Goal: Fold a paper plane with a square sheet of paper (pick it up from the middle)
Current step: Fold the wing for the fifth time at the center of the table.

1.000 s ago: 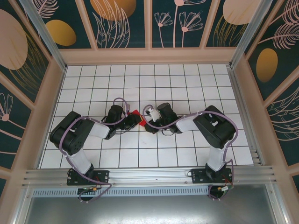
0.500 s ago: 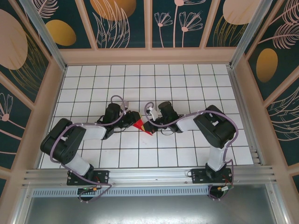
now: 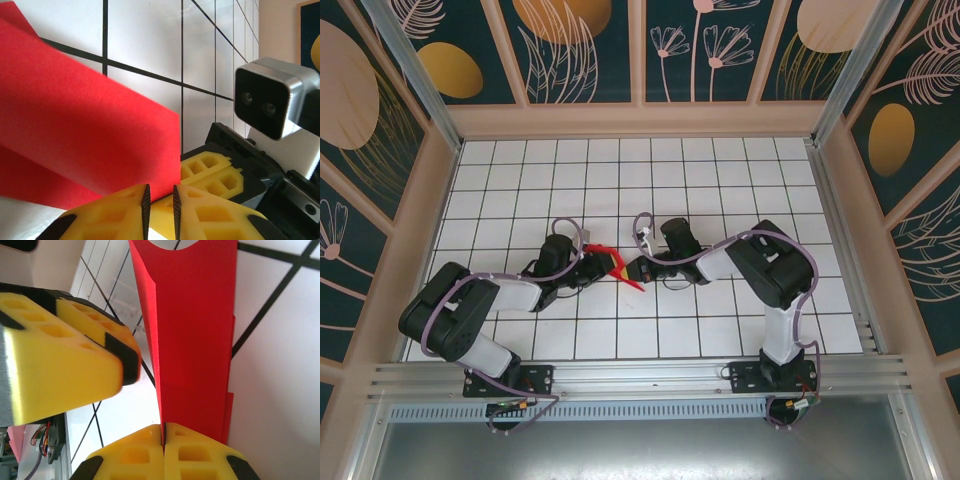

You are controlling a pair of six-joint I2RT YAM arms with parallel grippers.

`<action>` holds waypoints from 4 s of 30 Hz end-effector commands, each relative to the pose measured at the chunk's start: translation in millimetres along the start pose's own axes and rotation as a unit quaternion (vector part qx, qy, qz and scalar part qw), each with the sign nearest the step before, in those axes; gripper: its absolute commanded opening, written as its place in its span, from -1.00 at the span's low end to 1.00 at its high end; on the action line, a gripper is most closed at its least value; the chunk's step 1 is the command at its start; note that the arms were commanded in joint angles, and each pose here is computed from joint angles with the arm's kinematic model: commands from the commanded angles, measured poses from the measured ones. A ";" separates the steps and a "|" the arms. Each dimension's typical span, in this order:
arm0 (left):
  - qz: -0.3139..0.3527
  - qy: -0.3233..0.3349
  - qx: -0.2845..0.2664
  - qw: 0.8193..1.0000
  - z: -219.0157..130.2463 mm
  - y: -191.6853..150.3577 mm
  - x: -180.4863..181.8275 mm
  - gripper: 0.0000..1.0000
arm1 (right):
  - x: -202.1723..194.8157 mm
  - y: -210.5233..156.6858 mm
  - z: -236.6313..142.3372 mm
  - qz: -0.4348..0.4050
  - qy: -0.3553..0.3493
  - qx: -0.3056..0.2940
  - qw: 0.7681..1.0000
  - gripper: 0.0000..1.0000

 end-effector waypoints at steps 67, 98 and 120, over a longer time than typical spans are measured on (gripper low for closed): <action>-0.023 0.073 0.001 0.997 17.9 -2.9 42.2 -0.68 | -5.5 -6.1 15.6 -0.030 -0.097 0.063 0.993 -0.81; -0.032 0.097 0.013 0.995 22.5 -3.8 50.8 -0.70 | -17.5 -24.3 -6.0 -0.103 -0.135 0.095 0.981 -0.80; 0.022 -0.013 0.015 1.000 16.9 3.7 -3.8 -0.62 | -0.9 -14.8 3.3 -0.015 -0.031 0.077 0.996 -1.00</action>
Point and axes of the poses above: each hand's point on the last joint's axis, 136 mm out from that joint toward the fingers, its own z axis out along the fingers, its own x axis along the line the jaws close on, y = z × x, the point moved 1 cm from there along -z, back along the fingers, and after that the axes turned 2 degrees about z, right-handed, at the moved point
